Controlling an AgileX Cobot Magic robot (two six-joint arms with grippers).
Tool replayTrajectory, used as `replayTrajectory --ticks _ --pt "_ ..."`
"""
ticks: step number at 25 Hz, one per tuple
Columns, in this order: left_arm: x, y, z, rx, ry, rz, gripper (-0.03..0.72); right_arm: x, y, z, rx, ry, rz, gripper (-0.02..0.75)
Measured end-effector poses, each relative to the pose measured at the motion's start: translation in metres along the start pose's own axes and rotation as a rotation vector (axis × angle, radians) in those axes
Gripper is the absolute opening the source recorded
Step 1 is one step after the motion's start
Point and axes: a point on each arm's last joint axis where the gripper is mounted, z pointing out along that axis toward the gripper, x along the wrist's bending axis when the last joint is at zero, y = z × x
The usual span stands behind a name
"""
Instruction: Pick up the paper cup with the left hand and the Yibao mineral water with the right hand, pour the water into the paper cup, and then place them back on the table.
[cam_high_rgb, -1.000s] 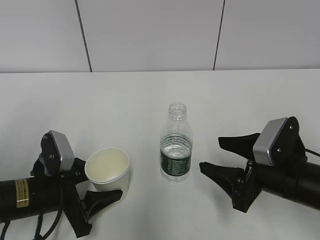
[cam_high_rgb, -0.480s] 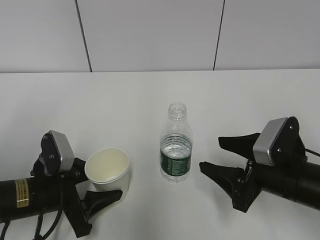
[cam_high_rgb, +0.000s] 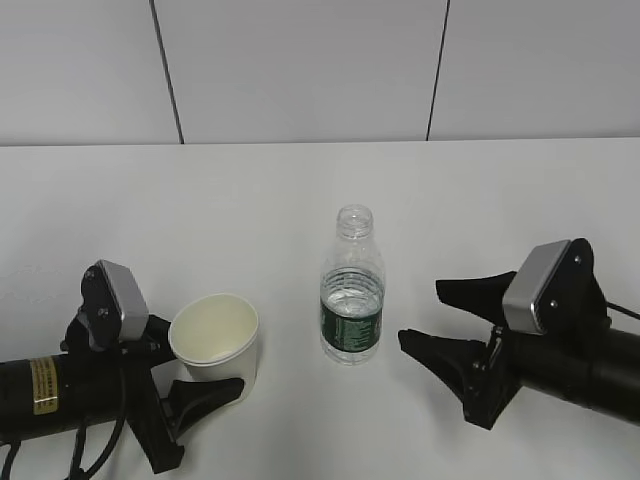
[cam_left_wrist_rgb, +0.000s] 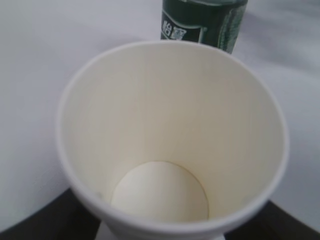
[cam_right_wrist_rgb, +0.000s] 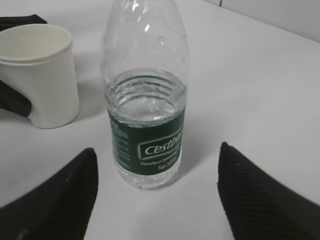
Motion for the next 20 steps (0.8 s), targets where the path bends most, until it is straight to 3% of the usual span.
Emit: replayTrajectory --ticks 8,20 --pt "0.0 0.0 0.0 0.0 0.0 0.0 0.465 0.002 -0.017 0.005 0.057 0.017 0.043 0.549" --pt "0.001 0.0 0.0 0.0 0.011 -0.005 0.465 -0.001 -0.013 0.011 0.033 0.042 0.012 0.549"
